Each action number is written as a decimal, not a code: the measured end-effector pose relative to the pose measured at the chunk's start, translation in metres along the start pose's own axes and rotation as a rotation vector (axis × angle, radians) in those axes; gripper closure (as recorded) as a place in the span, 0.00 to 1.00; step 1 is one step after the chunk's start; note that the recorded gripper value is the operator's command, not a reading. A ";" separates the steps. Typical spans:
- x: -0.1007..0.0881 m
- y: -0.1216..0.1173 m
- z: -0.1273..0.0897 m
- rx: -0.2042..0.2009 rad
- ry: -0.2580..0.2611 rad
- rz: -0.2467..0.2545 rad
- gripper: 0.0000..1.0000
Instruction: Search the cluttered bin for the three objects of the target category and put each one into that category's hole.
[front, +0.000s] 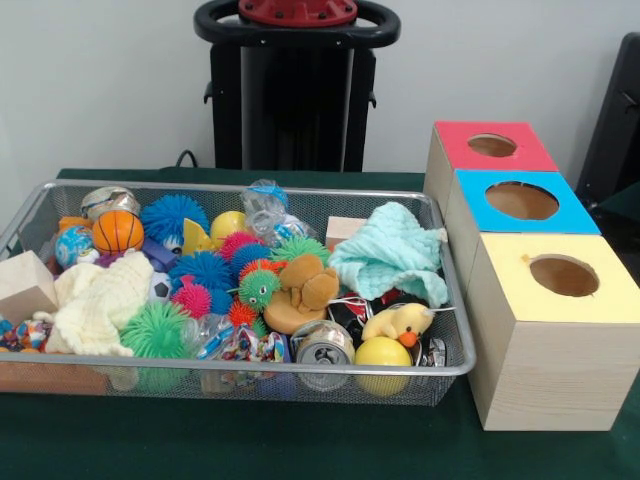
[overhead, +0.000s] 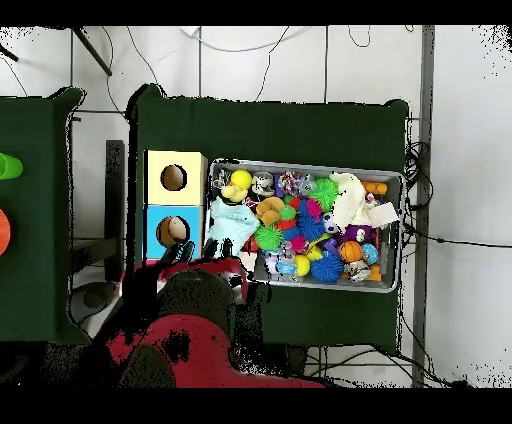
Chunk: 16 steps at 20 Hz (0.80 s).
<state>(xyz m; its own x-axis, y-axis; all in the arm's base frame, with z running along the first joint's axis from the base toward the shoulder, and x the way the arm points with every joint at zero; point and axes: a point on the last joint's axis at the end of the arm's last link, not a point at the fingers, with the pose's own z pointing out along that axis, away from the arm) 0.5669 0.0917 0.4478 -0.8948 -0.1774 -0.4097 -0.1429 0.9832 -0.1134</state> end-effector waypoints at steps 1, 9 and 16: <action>-0.004 -0.001 0.002 0.009 -0.034 -0.001 0.00; -0.011 -0.003 0.014 0.030 -0.112 0.004 0.00; -0.003 -0.004 0.016 0.022 -0.079 0.013 0.00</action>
<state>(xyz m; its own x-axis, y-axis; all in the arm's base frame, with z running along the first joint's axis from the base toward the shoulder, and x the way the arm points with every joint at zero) 0.5773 0.0876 0.4354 -0.8605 -0.1680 -0.4810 -0.1210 0.9844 -0.1275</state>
